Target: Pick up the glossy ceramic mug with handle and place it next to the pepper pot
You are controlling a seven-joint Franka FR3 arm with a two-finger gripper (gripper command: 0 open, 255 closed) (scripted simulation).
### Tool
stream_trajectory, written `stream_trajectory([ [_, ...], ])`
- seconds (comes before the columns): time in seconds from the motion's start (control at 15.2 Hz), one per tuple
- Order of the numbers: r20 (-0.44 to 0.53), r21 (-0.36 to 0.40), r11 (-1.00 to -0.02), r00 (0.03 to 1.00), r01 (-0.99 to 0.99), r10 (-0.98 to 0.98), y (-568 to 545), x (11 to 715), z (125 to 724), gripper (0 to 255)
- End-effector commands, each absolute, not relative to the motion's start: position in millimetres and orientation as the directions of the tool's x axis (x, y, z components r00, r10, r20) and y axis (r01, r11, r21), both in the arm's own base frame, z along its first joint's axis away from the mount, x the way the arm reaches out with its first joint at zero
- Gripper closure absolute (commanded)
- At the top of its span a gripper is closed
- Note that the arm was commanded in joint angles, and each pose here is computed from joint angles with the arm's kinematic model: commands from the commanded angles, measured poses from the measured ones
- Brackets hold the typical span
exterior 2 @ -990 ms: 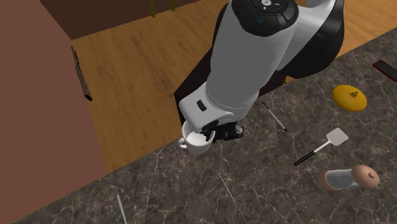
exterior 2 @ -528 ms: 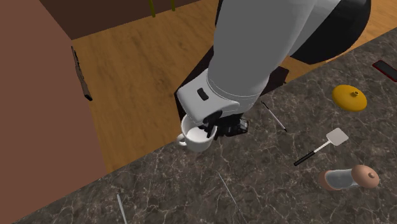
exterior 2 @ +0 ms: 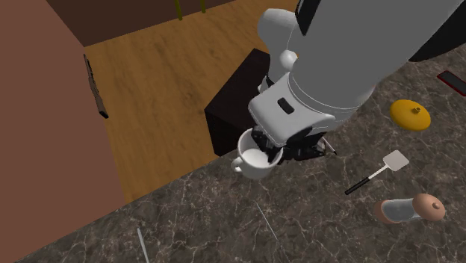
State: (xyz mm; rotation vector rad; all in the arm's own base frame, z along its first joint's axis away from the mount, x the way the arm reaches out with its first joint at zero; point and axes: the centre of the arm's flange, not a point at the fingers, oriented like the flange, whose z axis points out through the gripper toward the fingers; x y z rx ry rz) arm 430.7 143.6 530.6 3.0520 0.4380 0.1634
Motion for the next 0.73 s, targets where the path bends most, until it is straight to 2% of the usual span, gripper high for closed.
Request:
stream_trajectory([
  [0.0, 0.097, 0.068, -0.959, 0.954, 0.276, 0.282, 167.3, 423.5, 529.2, 255],
  [0.66, 0.097, 0.068, -0.959, 0.954, 0.276, 0.282, 291.5, 378.8, 529.4, 255],
])
